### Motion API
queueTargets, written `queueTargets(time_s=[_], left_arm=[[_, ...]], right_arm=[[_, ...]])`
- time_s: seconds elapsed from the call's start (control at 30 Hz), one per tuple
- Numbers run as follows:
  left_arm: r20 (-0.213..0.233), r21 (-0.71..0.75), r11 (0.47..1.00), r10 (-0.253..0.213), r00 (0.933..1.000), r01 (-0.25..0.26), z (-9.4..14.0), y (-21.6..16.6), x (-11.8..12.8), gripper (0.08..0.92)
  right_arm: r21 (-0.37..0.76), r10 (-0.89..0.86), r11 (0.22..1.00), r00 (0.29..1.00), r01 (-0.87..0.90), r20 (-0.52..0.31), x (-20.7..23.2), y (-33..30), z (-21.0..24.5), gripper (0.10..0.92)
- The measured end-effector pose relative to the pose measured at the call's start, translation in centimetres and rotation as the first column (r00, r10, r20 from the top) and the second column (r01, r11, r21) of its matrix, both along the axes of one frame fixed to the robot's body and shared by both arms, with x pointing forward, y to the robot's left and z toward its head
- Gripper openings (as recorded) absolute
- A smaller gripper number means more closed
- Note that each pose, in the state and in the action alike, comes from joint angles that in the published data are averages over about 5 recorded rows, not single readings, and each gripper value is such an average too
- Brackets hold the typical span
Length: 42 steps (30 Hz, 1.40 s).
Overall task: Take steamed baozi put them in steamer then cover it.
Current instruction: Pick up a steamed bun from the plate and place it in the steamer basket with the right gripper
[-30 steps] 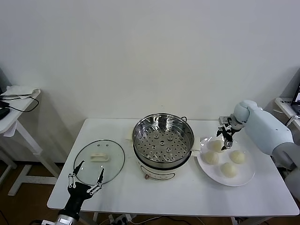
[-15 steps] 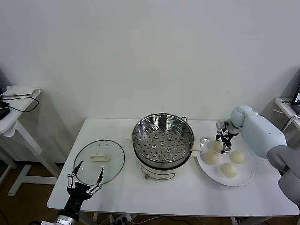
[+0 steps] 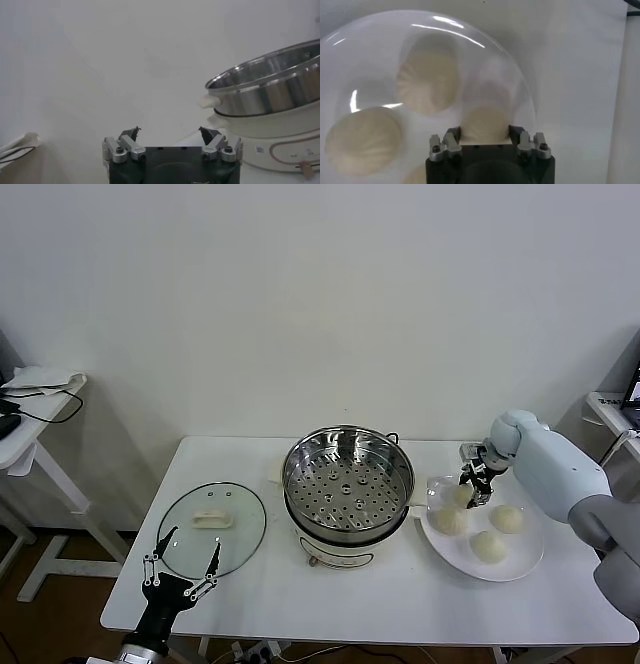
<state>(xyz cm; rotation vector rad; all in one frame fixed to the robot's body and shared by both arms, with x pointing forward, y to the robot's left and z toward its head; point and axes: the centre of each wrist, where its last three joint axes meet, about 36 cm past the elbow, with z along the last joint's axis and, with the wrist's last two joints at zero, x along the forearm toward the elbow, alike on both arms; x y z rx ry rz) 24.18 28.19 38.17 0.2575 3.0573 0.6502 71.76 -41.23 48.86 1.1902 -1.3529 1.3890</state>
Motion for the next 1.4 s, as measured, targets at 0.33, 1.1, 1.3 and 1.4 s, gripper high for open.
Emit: queueTargets(time_s=[0.33, 1.1, 1.3, 1.4], left_arm=[[0.015, 0.003, 1.000, -0.010, 0.9998, 0.010, 0.7, -0.2, 0.1, 0.823], [0.045, -0.003, 1.000, -0.015, 0.9989, 0.015, 2.1, -0.6, -0.3, 0.823], [0.049, -0.002, 1.000, -0.016, 0.9987, 0.016, 2.3, -0.6, -0.5, 0.823], [0.051, -0.003, 1.000, -0.013, 0.9986, 0.013, 2.4, -0.5, -0.5, 0.823]], right_arm=[[0.017, 0.225, 0.974, 0.970, -0.227, 0.095, 0.7, 3.8, 9.3, 0.636], [-0.193, 0.938, 0.347, 0.334, -0.918, 0.094, -1.8, 26.0, 19.2, 0.652], [-0.200, 0.968, 0.253, 0.248, -0.947, 0.047, -1.9, 28.3, 16.0, 0.653], [-0.204, 0.975, 0.220, 0.219, -0.954, 0.030, -1.9, 29.2, 14.6, 0.653]])
